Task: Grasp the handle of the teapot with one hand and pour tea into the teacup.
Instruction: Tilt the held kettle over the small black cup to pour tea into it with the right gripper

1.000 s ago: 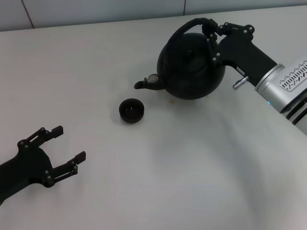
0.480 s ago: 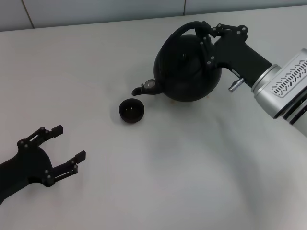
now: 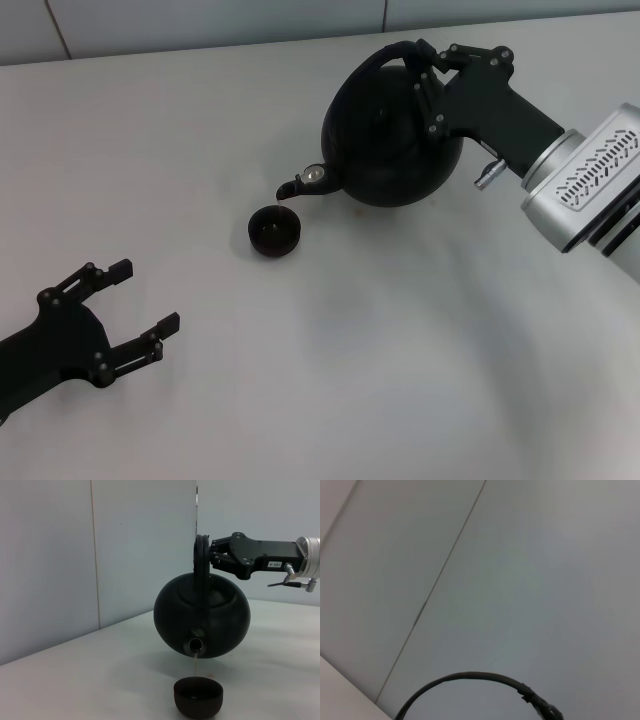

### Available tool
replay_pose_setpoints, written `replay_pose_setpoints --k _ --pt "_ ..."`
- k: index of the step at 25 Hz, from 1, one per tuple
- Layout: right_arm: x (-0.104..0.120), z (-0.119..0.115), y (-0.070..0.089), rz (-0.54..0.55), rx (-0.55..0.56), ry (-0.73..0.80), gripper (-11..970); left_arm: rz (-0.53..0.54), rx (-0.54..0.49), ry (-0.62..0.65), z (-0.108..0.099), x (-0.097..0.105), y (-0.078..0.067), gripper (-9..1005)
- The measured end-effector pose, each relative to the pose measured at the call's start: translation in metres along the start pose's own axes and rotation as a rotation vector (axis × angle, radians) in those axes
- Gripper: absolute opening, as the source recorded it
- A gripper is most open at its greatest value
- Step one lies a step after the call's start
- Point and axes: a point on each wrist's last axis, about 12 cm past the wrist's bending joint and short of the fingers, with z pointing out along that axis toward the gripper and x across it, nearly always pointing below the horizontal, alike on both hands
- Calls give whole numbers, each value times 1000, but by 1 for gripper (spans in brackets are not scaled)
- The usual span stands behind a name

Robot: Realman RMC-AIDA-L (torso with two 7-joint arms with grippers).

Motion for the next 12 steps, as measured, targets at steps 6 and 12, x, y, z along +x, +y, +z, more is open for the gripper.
replay_pose_setpoints --k 6,12 --pt "0 1 0 -10 -2 -1 76 1 0 0 0 0 0 859" --pt "-1 1 1 -31 -3 -2 77 1 1 0 1 0 0 859"
